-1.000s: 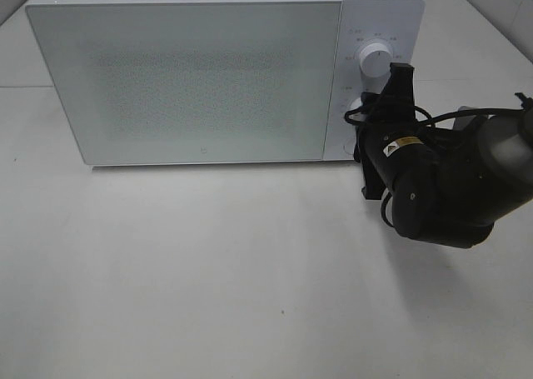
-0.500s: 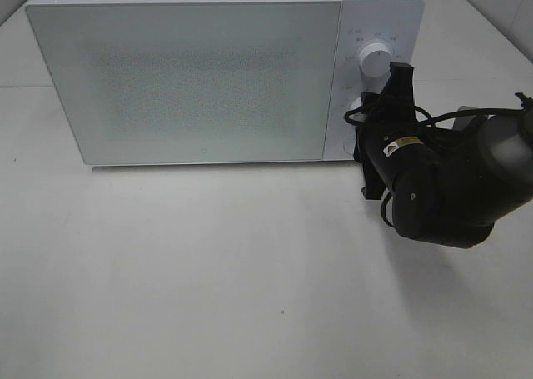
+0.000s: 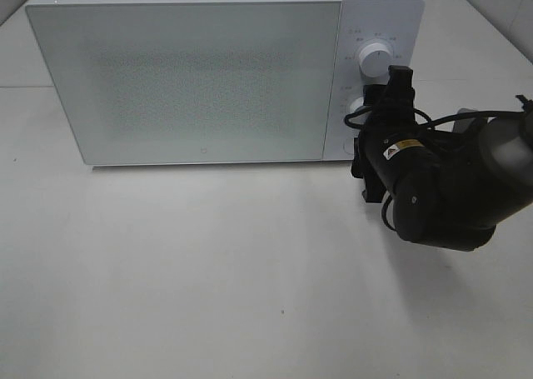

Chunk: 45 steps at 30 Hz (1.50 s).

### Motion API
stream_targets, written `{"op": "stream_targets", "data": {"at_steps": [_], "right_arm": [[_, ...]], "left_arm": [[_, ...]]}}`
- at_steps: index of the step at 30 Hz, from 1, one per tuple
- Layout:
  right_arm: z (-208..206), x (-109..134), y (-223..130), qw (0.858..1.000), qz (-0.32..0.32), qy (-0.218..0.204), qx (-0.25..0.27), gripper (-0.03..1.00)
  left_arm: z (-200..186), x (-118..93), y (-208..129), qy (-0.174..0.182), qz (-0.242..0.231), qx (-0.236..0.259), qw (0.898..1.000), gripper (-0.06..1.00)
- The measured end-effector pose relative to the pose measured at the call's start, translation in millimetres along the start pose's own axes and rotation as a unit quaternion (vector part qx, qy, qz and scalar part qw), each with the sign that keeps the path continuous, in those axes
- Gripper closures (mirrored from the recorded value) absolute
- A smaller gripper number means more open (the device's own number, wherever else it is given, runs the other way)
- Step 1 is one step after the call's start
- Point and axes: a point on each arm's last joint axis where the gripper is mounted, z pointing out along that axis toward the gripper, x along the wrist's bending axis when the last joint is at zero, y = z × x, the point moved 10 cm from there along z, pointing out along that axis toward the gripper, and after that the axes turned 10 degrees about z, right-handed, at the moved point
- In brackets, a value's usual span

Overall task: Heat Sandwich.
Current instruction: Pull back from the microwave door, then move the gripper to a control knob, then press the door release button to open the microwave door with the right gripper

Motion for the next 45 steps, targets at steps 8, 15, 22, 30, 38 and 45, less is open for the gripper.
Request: {"op": "stream_targets", "data": {"at_steps": [8,15,22,30,38,45], "right_arm": [[0,0,-2,1.0,-0.002,0.0,0.005,0.23],[-8,6,-17,0.998,-0.031,0.014,0.054,0.22],[-24,6,-14,0.997,-0.044,0.001,0.067,0.22],[-53,-6,-8,0.991,-0.084,-0.047,0.09,0.22],[-74,-18,-12,0.968,-0.187,-0.11,0.127,0.22],[-103,-20,-14,0.902,-0.356,-0.161,0.185,0.22]], "left_arm": [[0,0,0,0.0,0.0,0.0,1.0,-0.03],[0,0,0,0.0,0.0,0.0,1.0,-0.03],[0,0,0,0.0,0.0,0.0,1.0,-0.03],[0,0,0,0.0,0.0,0.0,1.0,-0.03],[0,0,0,0.0,0.0,0.0,1.0,-0.03],[0,0,0,0.0,0.0,0.0,1.0,-0.03]]}}
